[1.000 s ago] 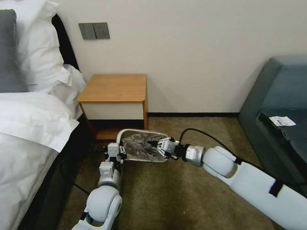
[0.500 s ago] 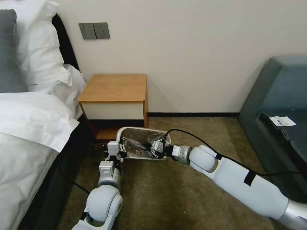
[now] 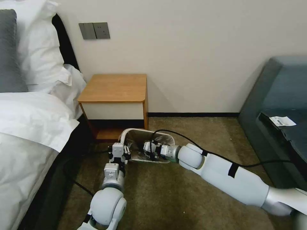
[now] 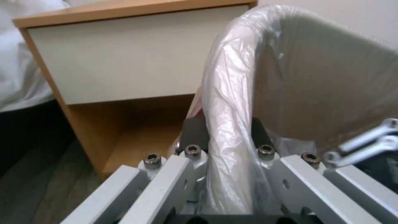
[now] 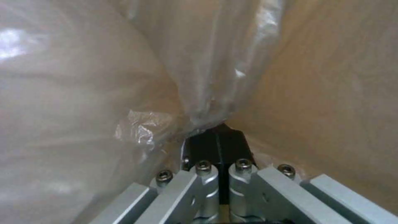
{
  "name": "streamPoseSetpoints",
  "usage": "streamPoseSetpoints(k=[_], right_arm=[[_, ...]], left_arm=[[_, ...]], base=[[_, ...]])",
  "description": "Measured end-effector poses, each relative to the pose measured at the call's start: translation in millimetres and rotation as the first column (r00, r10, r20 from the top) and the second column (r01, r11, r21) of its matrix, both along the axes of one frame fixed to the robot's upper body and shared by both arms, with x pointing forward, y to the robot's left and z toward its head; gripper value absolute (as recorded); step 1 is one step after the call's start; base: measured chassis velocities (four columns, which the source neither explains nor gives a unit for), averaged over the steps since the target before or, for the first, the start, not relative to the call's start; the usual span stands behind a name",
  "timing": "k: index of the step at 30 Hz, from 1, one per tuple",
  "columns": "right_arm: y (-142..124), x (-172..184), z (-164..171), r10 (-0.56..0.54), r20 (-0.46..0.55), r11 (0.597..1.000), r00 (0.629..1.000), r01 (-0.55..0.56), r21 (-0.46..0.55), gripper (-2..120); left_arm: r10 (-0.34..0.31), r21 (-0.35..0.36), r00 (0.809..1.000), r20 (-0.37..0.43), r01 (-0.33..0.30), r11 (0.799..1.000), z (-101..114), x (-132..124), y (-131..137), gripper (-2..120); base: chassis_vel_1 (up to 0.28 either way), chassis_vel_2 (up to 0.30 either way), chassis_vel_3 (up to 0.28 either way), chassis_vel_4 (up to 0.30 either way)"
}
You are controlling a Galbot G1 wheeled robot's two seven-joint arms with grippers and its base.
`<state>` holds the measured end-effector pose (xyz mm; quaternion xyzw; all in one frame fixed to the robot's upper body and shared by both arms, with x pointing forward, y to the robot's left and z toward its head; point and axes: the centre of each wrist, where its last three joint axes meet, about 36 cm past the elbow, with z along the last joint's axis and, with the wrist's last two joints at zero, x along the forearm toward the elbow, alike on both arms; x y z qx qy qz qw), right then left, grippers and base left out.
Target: Pick up the garbage bag from the table and place it over the trash can.
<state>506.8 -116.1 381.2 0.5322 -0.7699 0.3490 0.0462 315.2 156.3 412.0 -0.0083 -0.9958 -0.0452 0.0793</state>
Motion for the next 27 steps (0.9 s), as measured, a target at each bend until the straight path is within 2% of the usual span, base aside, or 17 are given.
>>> streamPoseSetpoints(k=[13,27], right_arm=[[-1.6,14.3,-19.3,-0.020,0.001,0.999,1.000,0.020,-0.046,0],[-1.7,15.4,-29.9,-0.029,0.004,0.999,1.000,0.029,-0.044,0]], left_arm=[[-0.034,0.010,0.999,0.026,0.034,0.999,7.7,-10.0,-10.9,8],[-0.057,0.003,0.998,0.036,0.057,0.998,15.9,-23.7,-20.2,8]], base=[[0.000,0.000,0.000,0.000],[0.000,0.000,0.000,0.000]])
